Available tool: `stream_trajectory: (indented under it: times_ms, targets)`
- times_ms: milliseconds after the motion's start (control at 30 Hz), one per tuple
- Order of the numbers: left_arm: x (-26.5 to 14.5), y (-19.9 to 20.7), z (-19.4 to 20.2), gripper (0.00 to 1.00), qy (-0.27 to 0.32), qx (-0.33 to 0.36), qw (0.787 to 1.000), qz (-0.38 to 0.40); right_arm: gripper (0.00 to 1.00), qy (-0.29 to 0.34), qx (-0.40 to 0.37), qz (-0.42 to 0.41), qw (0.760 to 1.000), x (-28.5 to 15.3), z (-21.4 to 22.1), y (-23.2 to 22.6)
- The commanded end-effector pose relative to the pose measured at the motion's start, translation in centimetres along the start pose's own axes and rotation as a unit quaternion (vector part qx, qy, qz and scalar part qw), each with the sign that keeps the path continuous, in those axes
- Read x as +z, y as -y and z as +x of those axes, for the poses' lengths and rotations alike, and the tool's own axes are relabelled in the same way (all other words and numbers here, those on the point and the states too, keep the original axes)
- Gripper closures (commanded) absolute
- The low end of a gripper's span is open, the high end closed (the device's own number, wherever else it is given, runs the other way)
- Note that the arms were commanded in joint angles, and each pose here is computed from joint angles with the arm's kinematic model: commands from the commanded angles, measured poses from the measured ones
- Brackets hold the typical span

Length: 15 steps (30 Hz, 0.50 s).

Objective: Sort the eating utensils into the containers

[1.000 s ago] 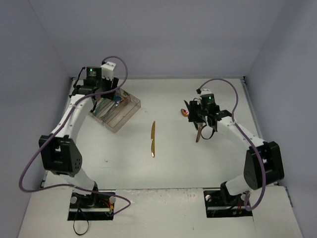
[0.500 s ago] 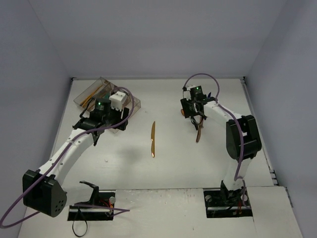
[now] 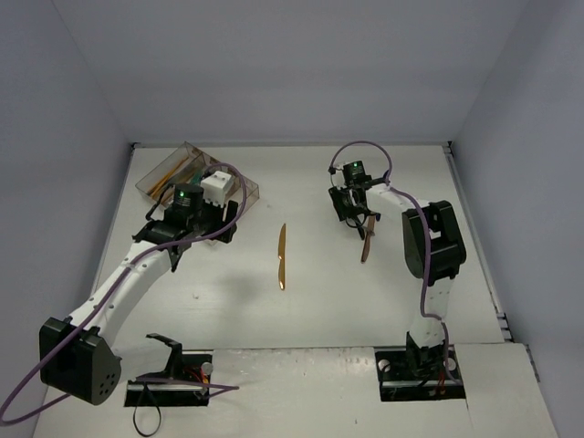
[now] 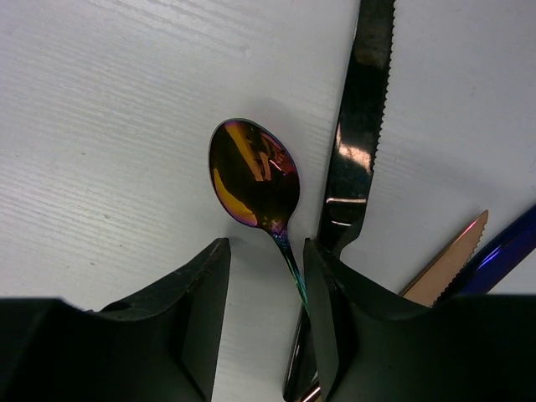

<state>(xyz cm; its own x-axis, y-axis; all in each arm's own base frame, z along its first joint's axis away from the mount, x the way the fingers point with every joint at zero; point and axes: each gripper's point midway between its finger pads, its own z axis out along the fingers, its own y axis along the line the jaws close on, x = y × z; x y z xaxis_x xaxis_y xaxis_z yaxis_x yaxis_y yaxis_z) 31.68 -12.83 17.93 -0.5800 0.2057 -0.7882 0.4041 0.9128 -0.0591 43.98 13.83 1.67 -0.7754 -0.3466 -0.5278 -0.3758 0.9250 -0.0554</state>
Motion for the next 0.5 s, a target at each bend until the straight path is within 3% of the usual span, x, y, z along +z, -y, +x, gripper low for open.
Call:
stream_trajectory:
  times_ms: [0, 233, 467]
  targets:
    - [-0.7, 0.6, -3.4, 0.40, 0.053, -0.001, 0.999, 0.011, 0.67, -0.006, -0.006, 0.006, 1.000, 0.2, 0.3, -0.4]
    - [-0.2, 0.7, -3.2, 0.40, 0.045, -0.004, 0.999, 0.017, 0.79, -0.030, -0.015, 0.010, 0.999, 0.3, 2.5, -2.2]
    - [0.1, 1.2, -3.2, 0.40, 0.046, -0.015, 0.998, 0.030, 1.00, -0.049, -0.004, 0.000, 0.999, -0.3, 3.5, -3.6]
